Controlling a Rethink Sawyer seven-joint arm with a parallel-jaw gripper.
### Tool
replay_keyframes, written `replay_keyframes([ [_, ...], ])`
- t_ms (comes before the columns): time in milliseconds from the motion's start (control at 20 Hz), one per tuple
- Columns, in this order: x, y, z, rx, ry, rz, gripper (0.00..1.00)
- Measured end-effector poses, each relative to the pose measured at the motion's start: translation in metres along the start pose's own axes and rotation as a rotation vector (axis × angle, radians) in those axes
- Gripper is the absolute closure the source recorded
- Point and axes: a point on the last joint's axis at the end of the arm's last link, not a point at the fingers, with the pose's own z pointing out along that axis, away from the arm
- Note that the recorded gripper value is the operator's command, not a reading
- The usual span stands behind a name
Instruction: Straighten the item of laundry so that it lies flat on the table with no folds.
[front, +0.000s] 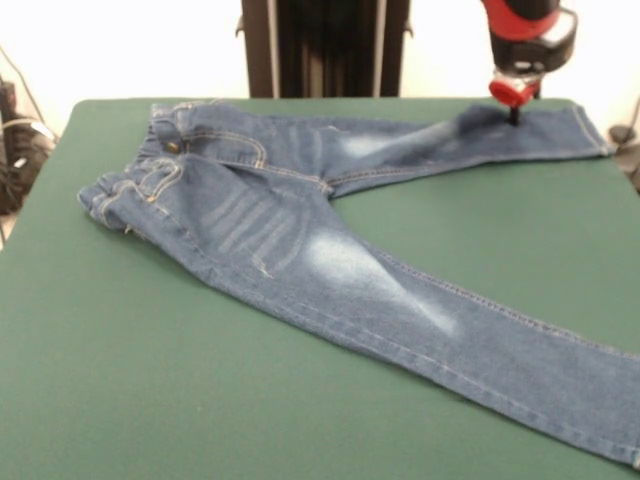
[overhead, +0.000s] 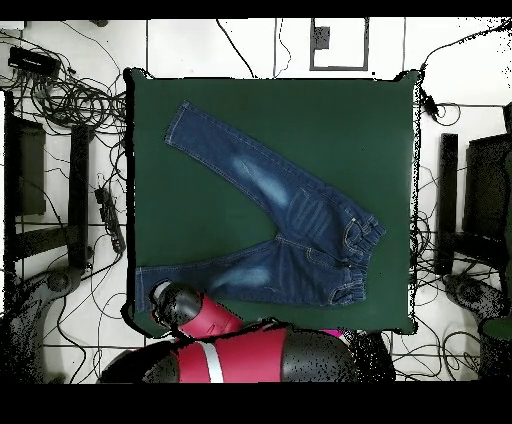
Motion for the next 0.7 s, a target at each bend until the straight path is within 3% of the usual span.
replay_keyframes([
  [300, 0.018, 0.011, -0.007, 0.001, 0.048, 0.042, 0.0],
  [700, 0.063, 0.037, -0.024, -0.059, 0.122, 0.19, 0.0],
])
